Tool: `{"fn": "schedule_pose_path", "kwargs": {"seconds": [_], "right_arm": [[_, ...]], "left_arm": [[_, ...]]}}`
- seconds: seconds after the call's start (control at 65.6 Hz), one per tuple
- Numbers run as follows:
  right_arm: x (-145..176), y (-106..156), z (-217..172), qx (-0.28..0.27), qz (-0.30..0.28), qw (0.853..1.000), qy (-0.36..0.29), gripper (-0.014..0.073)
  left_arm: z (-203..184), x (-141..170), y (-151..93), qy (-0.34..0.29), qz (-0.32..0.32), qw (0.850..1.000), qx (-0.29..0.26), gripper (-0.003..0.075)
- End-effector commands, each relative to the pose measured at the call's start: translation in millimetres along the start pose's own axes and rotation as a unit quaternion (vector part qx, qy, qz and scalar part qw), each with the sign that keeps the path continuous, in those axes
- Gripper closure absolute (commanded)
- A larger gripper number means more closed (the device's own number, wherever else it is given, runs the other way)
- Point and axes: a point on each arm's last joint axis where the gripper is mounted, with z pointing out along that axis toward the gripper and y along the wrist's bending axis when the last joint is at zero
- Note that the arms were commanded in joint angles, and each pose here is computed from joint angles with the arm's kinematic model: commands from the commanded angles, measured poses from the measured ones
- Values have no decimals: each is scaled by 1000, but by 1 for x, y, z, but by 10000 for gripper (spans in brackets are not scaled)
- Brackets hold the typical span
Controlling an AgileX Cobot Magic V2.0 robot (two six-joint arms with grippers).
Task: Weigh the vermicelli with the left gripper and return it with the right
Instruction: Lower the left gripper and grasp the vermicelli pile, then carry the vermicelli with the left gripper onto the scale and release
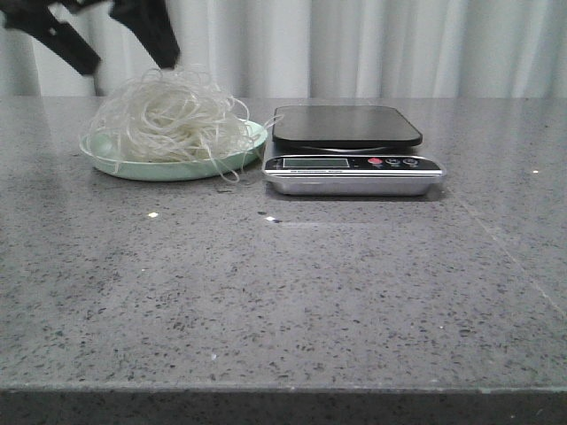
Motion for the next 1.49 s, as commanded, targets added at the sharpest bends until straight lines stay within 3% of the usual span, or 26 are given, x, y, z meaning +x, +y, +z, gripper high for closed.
{"fn": "schedule_pose_path", "kwargs": {"seconds": [0.0,0.107,0.198,0.29,0.335,0.351,0.381,0.457,0.534,0.671,0.808,1.006,1.189,1.341,1.479], "right_arm": [[-12,-1,-2,7,-11,998,-55,414],[-12,-1,-2,7,-11,998,-55,414],[-12,-1,-2,7,-11,998,-55,414],[-12,-1,-2,7,-11,998,-55,414],[-12,-1,-2,7,-11,998,-55,414],[-12,-1,-2,7,-11,998,-55,414],[-12,-1,-2,7,-11,998,-55,414],[-12,-1,-2,7,-11,998,-55,414],[-12,-1,-2,7,-11,998,-55,414],[-12,-1,-2,7,-11,998,-55,414],[-12,-1,-2,7,-11,998,-55,414],[-12,-1,-2,7,-11,998,-55,414],[-12,-1,-2,7,-11,998,-55,414],[-12,-1,-2,7,-11,998,-55,414],[-12,-1,-2,7,-11,998,-55,414]], "left_arm": [[1,-14,-17,-17,7,1000,22,84],[19,-11,-20,17,9,999,26,111],[32,-8,-20,48,2,998,28,198],[37,-7,-20,71,5,997,28,375],[34,-10,-20,67,8,997,26,531],[33,-11,-20,66,10,997,25,531],[31,-14,-21,60,13,998,24,615],[17,-27,-23,31,19,999,24,562],[-4,-44,-29,-10,24,999,30,578],[-42,-73,-56,-89,27,993,77,594],[-54,-87,-92,-134,57,983,110,594],[-22,-92,-125,-127,80,979,136,594],[23,-84,-130,-67,85,985,134,565],[38,-82,-124,-50,83,987,124,391],[35,-85,-119,-52,77,988,123,129]]}}
